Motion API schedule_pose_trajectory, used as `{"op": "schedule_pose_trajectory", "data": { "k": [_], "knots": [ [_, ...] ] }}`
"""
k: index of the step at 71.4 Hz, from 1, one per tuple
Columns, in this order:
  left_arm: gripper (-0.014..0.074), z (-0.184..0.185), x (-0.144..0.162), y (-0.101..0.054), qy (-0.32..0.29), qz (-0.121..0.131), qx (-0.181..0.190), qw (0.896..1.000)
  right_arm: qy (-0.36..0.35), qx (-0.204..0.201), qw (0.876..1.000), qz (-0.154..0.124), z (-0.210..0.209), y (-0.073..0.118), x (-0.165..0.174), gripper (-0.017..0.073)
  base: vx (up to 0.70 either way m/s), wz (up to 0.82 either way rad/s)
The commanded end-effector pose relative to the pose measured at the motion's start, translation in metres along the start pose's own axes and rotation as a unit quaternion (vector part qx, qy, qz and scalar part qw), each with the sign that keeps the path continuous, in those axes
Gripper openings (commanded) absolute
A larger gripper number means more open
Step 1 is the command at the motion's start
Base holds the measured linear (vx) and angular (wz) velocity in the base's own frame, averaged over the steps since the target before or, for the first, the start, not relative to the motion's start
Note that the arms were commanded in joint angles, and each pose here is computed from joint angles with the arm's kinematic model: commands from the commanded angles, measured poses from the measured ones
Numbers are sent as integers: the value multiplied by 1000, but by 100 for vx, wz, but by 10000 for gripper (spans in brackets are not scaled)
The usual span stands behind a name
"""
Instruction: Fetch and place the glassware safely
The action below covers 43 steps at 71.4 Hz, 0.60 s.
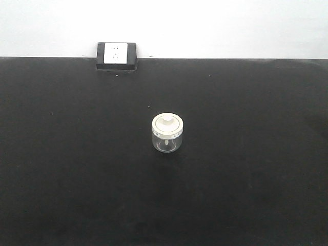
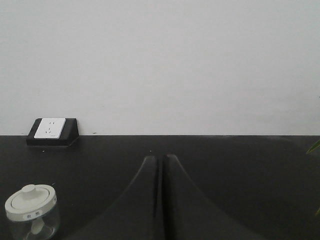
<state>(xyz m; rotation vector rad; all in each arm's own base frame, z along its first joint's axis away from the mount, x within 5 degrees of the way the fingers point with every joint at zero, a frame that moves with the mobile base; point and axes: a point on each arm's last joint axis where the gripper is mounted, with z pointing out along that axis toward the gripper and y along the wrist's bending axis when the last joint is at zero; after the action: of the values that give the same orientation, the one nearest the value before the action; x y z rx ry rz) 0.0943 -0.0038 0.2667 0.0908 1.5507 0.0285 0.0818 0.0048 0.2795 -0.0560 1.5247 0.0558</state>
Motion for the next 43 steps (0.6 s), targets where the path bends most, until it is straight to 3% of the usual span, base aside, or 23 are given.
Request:
{"op": "schedule_pose_trajectory", "data": {
  "k": [1,43],
  "knots": [
    [-7,1,-16,1,-47,-6,-2,999,-6,10,1000,-9,-3,-2,1,-3,0,0],
    [-7,1,-16,1,-47,-6,-2,999,0,9,1000,-10,-3,-2,5,-3,0,0]
  ]
}}
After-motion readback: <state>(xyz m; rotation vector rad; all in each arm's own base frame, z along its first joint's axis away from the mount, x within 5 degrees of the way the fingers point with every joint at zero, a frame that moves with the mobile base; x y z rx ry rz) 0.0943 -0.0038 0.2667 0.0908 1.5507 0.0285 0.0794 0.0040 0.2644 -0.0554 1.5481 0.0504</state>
